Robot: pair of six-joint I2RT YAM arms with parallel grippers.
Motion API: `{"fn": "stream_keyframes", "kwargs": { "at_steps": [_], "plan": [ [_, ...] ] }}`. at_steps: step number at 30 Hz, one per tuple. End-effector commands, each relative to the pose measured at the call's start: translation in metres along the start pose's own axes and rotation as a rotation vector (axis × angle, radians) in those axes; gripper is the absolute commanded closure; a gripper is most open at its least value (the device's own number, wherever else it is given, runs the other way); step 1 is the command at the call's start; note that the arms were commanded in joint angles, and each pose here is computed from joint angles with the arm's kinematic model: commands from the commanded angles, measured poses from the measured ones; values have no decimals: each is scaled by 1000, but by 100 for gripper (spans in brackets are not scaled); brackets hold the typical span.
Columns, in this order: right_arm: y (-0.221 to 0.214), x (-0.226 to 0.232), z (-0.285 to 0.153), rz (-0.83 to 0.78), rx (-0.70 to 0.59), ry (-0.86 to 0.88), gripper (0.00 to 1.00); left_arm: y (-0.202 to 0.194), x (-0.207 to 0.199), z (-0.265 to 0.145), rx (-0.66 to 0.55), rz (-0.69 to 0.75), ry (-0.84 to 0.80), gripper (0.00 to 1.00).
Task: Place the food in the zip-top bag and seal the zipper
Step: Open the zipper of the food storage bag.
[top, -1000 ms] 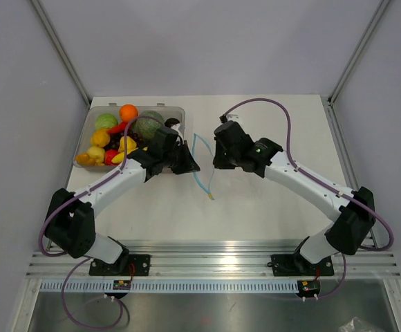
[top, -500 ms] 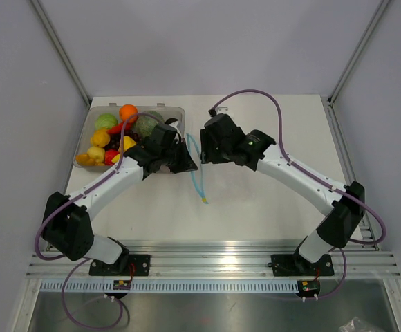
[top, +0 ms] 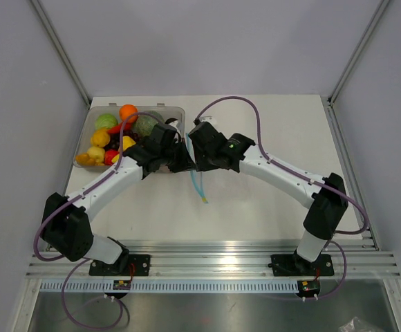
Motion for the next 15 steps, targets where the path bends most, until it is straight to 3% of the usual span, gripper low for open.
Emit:
{"fn": "stream_keyframes", "kwargs": {
  "at_steps": [1, 2, 3, 4, 11, 15],
  "plan": [
    [9, -4, 3, 7, -39, -71, 72, 16, -25, -21, -74, 45, -76, 100],
    [12, -10, 1, 18, -61, -105, 80, 16, -24, -21, -75, 50, -71, 100],
    [13, -13, -1, 20, -73, -117, 95, 15, -22, -22, -75, 64, -66, 100],
    [13, -17, -3, 23, -84, -136, 100, 15, -18, -22, -79, 72, -45, 100],
    [19, -57, -47, 128, -184, -179, 100, 16, 13, -12, -29, 211, 68, 100],
    [17, -85, -72, 185, -223, -217, 100, 18, 5, 2, 27, 247, 26, 100]
  ]
}}
Point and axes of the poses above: each gripper's point midway between its finger pads, its own z axis out along the fingers, its own x axis along the line the jaws close on, y = z × x, the point moved 4 cm from there along -z, back along the fingers, and after that the axes turned 6 degrees about -z, right-handed, at the moved point
